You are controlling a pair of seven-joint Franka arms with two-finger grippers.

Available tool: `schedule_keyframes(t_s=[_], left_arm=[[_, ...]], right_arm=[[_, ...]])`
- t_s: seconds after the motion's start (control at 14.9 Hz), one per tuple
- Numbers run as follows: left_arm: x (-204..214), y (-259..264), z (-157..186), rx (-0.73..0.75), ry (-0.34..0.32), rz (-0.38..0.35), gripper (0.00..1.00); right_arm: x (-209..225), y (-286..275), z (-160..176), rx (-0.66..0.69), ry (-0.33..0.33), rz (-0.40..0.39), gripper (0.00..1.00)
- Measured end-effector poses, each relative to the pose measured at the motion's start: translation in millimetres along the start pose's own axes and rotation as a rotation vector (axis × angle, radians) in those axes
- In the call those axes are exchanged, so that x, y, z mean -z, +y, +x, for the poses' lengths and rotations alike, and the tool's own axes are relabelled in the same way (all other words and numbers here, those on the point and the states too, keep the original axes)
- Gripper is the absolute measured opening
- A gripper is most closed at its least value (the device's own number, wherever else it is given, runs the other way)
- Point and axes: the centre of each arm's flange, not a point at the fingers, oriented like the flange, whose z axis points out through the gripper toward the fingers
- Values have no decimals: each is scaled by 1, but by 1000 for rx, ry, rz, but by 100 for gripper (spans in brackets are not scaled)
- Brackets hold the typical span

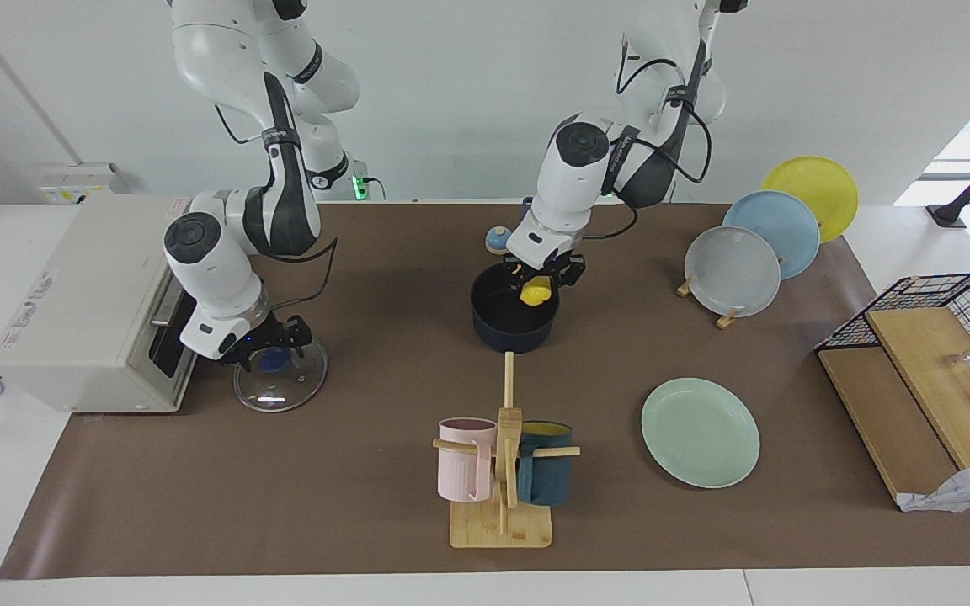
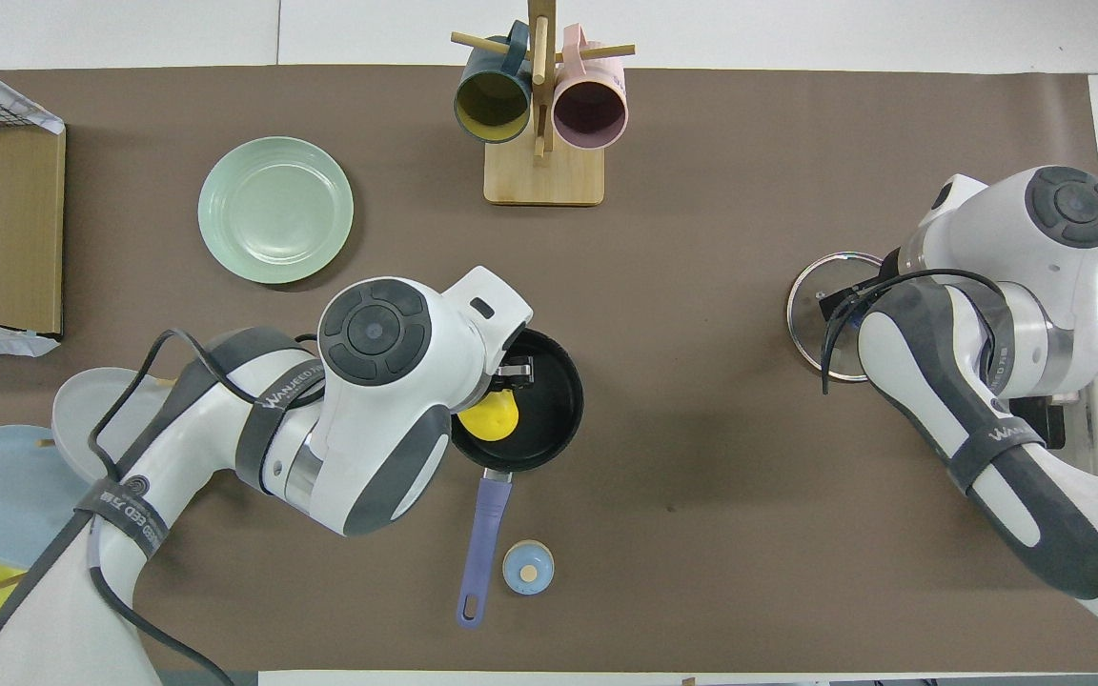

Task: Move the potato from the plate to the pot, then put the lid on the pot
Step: 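Lower the potato into the pot while the right gripper grasps the lid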

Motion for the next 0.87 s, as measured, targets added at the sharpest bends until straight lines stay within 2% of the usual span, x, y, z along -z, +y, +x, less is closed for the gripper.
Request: schedule_keyframes(t_s=[0.4,0.6,0.87], left_arm=[[-18,12,-7,-24,12,-5,65],[-36,17,-6,-68,41,27,65],[-54,24,-8,-94,44,40,65]], right_arm=[[-1,9,-3,16,-2,1,100],[-5,12,-7,17,-11,4,96],[-7,9,-7,21,-14,5,91]])
